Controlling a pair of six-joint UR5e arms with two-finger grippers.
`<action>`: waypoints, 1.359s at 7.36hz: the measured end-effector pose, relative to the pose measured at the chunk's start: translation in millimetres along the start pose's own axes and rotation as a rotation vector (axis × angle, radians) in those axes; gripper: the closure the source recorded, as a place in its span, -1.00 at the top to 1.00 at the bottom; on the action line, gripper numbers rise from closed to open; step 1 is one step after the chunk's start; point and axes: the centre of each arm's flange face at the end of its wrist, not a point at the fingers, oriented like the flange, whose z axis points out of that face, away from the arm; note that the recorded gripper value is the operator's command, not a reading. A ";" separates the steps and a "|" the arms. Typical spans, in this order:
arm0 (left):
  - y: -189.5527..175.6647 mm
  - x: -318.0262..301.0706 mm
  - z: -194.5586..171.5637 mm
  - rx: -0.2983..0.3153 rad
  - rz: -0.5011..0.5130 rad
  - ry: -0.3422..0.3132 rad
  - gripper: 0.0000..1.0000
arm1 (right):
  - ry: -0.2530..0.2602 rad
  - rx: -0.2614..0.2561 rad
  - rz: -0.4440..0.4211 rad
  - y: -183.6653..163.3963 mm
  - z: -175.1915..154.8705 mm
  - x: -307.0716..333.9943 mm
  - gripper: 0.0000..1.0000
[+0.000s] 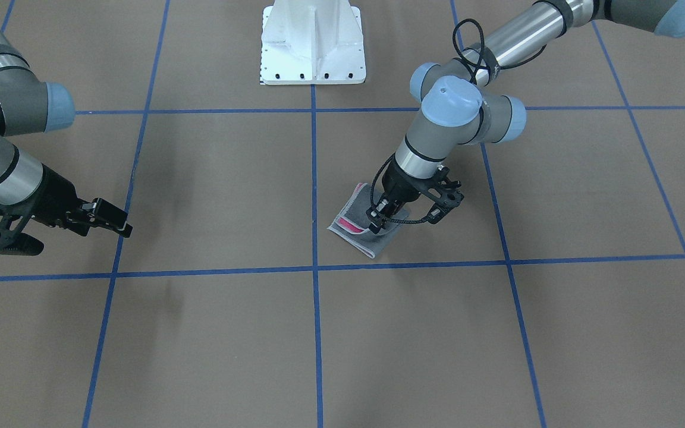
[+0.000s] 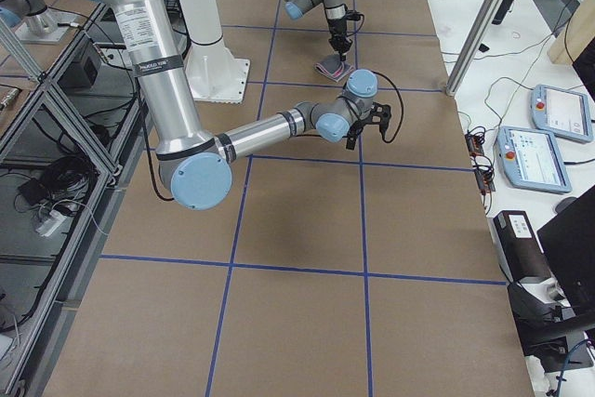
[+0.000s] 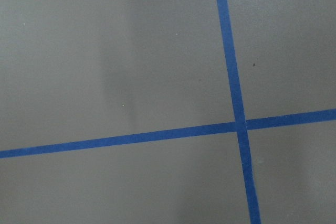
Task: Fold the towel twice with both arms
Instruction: 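Lower the held end onto the towel and open the left gripper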
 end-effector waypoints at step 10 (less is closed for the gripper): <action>-36.5 45.8 27.5 0.048 -0.109 0.008 0.98 | 0.005 -0.002 0.002 -0.7 3.3 1.1 1.00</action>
